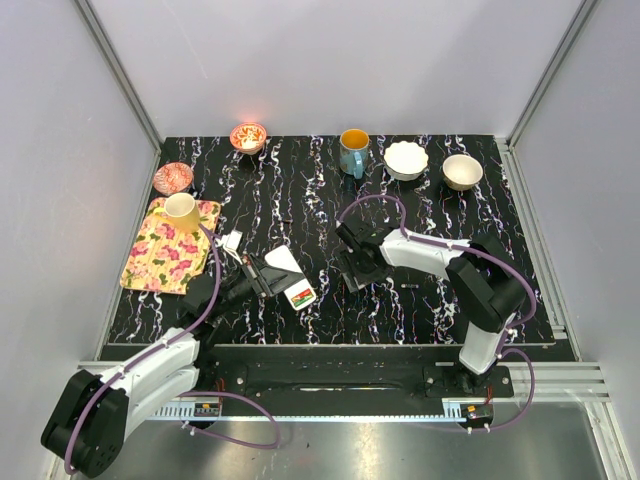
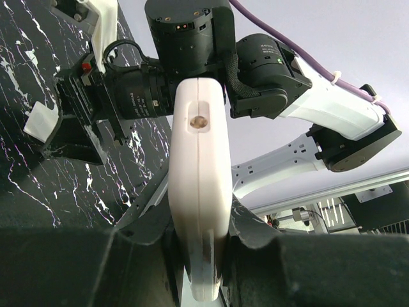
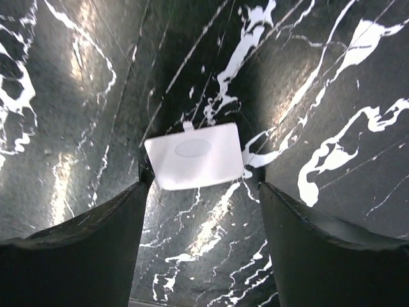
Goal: Load the batteries into the remote control
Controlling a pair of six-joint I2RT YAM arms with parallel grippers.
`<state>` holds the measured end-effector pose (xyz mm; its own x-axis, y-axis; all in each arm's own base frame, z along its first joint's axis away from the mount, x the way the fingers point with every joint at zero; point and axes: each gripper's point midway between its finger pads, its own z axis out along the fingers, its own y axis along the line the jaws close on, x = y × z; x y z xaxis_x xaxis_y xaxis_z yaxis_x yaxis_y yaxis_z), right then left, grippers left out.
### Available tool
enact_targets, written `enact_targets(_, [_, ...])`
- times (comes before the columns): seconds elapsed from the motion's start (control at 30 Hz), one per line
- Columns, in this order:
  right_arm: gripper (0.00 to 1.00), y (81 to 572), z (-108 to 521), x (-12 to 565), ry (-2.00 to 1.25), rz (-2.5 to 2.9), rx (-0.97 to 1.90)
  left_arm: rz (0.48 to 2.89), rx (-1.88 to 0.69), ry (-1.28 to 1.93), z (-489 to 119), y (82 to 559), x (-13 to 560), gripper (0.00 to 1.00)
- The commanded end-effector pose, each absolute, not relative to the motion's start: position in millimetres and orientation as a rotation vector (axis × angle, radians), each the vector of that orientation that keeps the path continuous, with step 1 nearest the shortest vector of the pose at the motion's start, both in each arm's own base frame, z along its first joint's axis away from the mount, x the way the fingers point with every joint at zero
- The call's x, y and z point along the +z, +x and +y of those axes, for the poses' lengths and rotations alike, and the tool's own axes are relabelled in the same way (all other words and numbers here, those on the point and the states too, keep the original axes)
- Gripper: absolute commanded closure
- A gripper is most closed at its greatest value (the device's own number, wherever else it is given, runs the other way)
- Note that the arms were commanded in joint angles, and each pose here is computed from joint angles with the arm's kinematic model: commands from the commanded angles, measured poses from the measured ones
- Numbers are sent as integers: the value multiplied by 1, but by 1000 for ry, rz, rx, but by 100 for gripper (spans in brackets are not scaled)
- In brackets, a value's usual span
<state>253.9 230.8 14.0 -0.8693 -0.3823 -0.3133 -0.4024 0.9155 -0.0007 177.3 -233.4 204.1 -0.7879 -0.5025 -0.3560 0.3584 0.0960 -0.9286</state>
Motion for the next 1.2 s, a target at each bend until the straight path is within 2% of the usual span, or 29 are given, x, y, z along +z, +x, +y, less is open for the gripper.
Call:
enact_targets(0.0, [25, 235, 216, 22, -717, 2815, 16, 1675, -1775, -100, -232, 176, 218, 100])
enact_targets(0.2, [27, 235, 218, 15, -731, 2817, 20, 1671, -1787, -106, -232, 176, 218, 100])
enact_targets(0.4, [22, 244, 225, 18, -735, 2782, 44, 1675, -1786, -116, -231, 175, 215, 100])
enact_targets(1.17, [27, 256, 246, 10, -785, 2754, 155, 1679, -1786, -124, -231, 175, 212, 100])
